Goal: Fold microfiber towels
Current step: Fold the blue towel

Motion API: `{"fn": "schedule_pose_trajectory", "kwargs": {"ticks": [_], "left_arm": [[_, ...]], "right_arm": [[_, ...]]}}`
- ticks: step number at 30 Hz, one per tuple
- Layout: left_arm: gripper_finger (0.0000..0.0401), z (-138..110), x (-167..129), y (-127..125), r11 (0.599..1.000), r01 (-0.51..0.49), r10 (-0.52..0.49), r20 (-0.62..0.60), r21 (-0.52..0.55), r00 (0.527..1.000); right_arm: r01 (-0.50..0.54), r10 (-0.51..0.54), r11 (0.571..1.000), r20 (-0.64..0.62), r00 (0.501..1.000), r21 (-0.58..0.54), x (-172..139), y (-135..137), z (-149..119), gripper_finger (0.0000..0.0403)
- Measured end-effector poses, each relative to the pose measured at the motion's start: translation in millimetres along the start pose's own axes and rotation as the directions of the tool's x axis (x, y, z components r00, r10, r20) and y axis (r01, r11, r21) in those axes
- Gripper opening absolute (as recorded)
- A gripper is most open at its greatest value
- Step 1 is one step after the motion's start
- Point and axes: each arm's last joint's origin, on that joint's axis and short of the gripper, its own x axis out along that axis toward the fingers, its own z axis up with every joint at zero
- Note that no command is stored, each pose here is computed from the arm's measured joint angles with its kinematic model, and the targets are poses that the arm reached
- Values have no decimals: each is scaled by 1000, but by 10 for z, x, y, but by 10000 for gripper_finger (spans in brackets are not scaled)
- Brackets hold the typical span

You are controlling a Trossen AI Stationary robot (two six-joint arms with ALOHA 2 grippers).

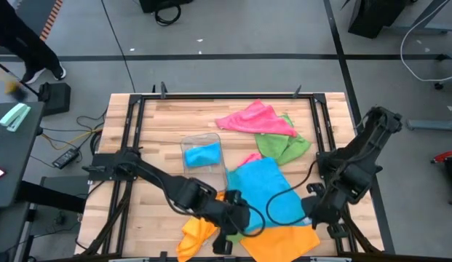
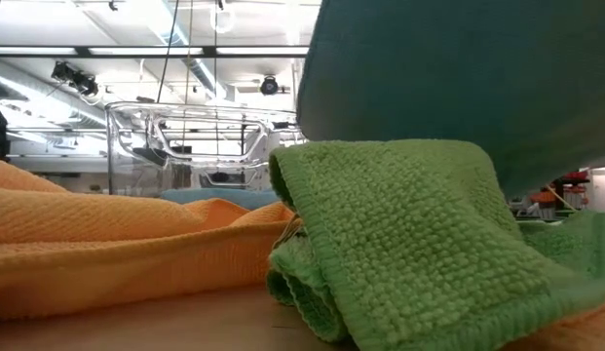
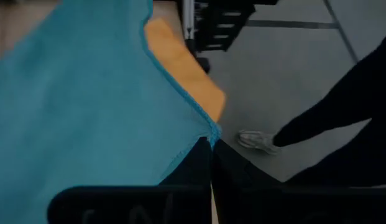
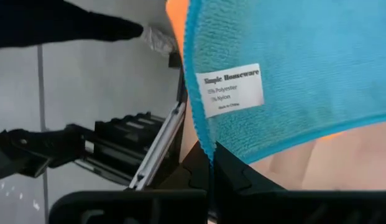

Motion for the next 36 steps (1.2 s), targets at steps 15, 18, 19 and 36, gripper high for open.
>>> {"fn": "schedule_pose_trajectory", "kwargs": {"ticks": [15, 18, 19, 36], "left_arm": [[11, -139, 452, -474, 979, 151, -140, 88, -134, 986], [9, -168, 525, -543, 975, 160, -144, 109, -154, 984], [6, -179, 523, -573, 973, 163, -146, 112, -162, 983], [13, -353, 635, -850, 960, 154, -125, 133, -233, 983]], "right_arm": [[-114, 114, 993, -74, 991, 7, 239, 369, -177, 6], [-126, 128, 992, -60, 990, 31, 248, 427, -219, 6], [-129, 131, 991, -55, 990, 40, 251, 442, -227, 6], [-70, 70, 997, 9, 998, 40, 351, 413, -268, 6]]}}
